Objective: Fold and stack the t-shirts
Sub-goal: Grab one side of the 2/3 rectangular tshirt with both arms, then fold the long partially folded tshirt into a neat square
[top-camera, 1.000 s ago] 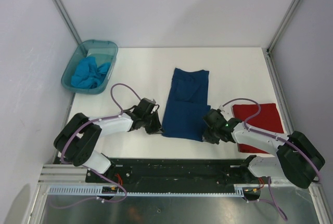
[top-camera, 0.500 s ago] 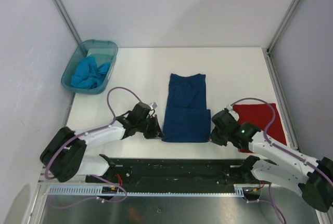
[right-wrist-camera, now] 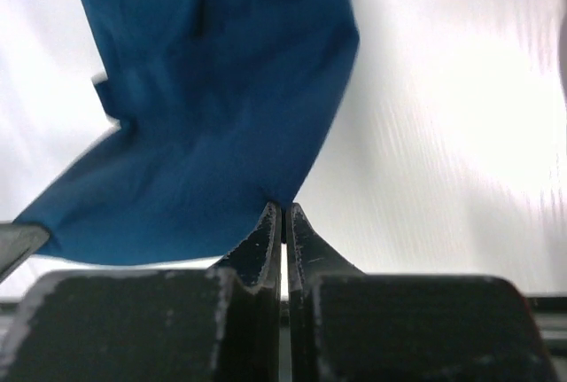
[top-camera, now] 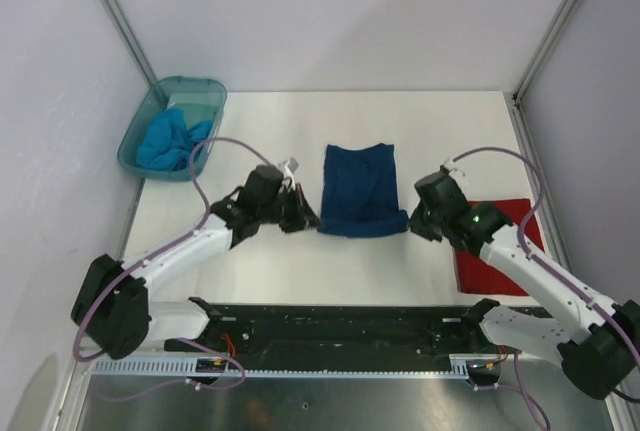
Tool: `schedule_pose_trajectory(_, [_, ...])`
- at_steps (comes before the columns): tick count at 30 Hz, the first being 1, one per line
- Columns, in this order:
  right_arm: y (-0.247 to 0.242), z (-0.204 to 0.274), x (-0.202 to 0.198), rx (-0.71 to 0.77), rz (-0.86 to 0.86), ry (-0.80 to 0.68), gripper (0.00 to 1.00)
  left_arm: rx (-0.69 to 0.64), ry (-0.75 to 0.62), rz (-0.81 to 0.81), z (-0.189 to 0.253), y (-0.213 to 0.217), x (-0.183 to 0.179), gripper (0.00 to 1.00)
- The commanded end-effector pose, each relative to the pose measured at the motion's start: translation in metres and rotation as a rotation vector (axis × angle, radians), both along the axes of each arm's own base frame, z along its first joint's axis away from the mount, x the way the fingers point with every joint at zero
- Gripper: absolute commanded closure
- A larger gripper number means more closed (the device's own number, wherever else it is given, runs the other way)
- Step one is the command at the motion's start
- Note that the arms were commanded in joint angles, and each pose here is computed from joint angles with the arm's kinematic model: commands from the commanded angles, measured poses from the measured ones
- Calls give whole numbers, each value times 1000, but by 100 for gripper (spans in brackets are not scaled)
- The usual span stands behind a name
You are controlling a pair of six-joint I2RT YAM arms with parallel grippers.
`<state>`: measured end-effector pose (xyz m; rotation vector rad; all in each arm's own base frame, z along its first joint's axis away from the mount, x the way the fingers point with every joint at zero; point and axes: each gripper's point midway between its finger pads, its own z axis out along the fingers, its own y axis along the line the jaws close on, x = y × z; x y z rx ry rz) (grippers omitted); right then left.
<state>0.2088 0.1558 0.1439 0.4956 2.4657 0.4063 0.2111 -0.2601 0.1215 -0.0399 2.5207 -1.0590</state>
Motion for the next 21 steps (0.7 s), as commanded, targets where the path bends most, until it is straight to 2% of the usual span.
schedule_pose_trajectory(1, [-11, 37, 69, -4, -42, -148, 100, -33, -146, 87, 53, -12, 73, 100])
schedule_pose_trajectory(4, [-16, 50, 121, 9, -71, -198, 100, -36, -163, 148, 67, -16, 123, 100])
schedule_pose_trajectory(7, [-17, 56, 172, 15, -82, -249, 100, -25, -152, 205, 62, -16, 175, 100])
schedule_pose_trajectory(10, [-16, 45, 225, 41, -85, -281, 100, -29, -162, 240, 59, -18, 228, 100])
schedule_pose_trajectory(13, [-13, 18, 276, 83, -92, -288, 100, -8, -165, 271, 38, -20, 278, 100])
schedule_pose_trajectory(16, [-9, -14, 326, 125, -88, -264, 100, 9, -130, 299, -6, -23, 322, 100])
schedule_pose_trajectory(21, [0, -42, 376, 127, -77, -224, 100, -16, -120, 329, -33, -25, 364, 100])
